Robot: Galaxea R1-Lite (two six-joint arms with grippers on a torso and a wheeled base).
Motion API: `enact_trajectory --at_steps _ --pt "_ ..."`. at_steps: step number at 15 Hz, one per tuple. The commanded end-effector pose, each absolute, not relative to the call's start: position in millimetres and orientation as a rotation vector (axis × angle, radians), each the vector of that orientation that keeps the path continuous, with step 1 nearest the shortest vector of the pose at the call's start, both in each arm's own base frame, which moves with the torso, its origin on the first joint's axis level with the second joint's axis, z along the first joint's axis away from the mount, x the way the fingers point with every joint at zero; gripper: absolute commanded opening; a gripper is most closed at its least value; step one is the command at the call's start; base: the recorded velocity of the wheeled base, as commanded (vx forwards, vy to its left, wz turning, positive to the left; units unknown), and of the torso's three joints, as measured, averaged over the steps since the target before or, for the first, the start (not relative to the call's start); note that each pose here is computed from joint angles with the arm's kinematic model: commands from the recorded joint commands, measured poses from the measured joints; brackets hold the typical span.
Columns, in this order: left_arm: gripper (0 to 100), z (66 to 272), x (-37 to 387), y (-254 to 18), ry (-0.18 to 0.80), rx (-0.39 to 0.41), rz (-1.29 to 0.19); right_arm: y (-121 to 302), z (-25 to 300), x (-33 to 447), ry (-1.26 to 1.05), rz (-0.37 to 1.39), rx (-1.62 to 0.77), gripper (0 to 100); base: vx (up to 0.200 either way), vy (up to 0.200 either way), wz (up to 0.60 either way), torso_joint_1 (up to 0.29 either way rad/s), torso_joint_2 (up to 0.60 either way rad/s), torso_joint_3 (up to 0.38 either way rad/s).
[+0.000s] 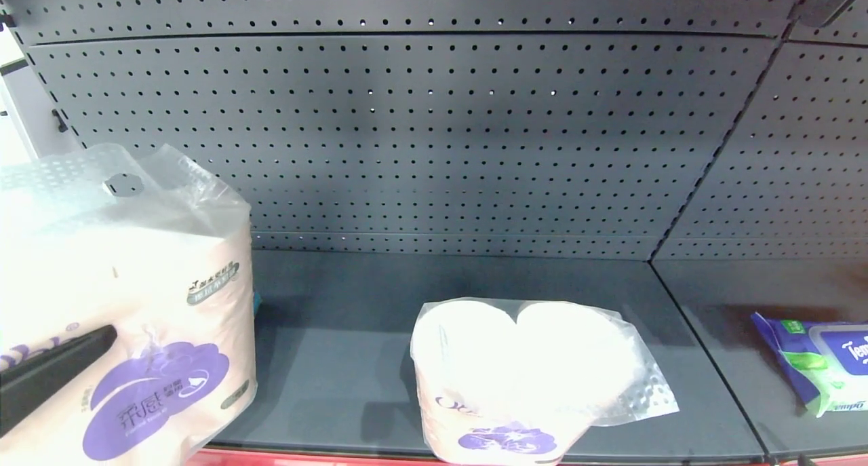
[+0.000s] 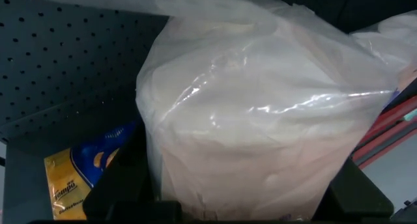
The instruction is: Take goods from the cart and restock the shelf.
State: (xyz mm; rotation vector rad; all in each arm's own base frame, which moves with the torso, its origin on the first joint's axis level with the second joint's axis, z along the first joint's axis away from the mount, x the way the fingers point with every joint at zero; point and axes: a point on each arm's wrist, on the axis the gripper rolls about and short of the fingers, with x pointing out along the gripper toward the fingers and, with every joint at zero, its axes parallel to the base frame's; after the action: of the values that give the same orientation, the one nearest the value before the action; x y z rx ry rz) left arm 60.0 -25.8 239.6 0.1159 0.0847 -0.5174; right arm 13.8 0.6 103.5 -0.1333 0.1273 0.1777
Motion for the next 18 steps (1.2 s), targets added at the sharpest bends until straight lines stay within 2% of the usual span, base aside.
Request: enact_trajectory --at_steps 1,2,6,9,18 --pt "0 239.1 66.3 -28.9 0.109 0.101 -0.554 -10.7 87.8 -14.7 0.051 0.097 -0.153 100 0.0 0.0 0.0 0.0 0.0 0.0" --pt "0 239.1 68.7 -30.8 0.111 0.088 -0.597 -12.7 79.6 -20.7 0.059 0.1 -0.174 100 0.0 0.0 0.0 0.0 0.0 0.0" --pt "0 235.4 84.4 -37.3 0.144 0.063 -0.623 -14.3 80.2 -25.2 0.055 0.094 -0.178 100 0.0 0.0 0.0 0.0 0.0 0.0" --pt "0 232.8 103.7 -45.9 0.145 0.055 -0.698 -14.3 80.2 -25.2 0.054 0.096 -0.187 100 0.0 0.0 0.0 0.0 0.0 0.0" --pt "0 228.8 148.6 -70.6 0.099 0.047 -0.863 -14.4 80.5 -25.6 0.049 0.097 -0.205 100 0.0 0.0 0.0 0.0 0.0 0.0"
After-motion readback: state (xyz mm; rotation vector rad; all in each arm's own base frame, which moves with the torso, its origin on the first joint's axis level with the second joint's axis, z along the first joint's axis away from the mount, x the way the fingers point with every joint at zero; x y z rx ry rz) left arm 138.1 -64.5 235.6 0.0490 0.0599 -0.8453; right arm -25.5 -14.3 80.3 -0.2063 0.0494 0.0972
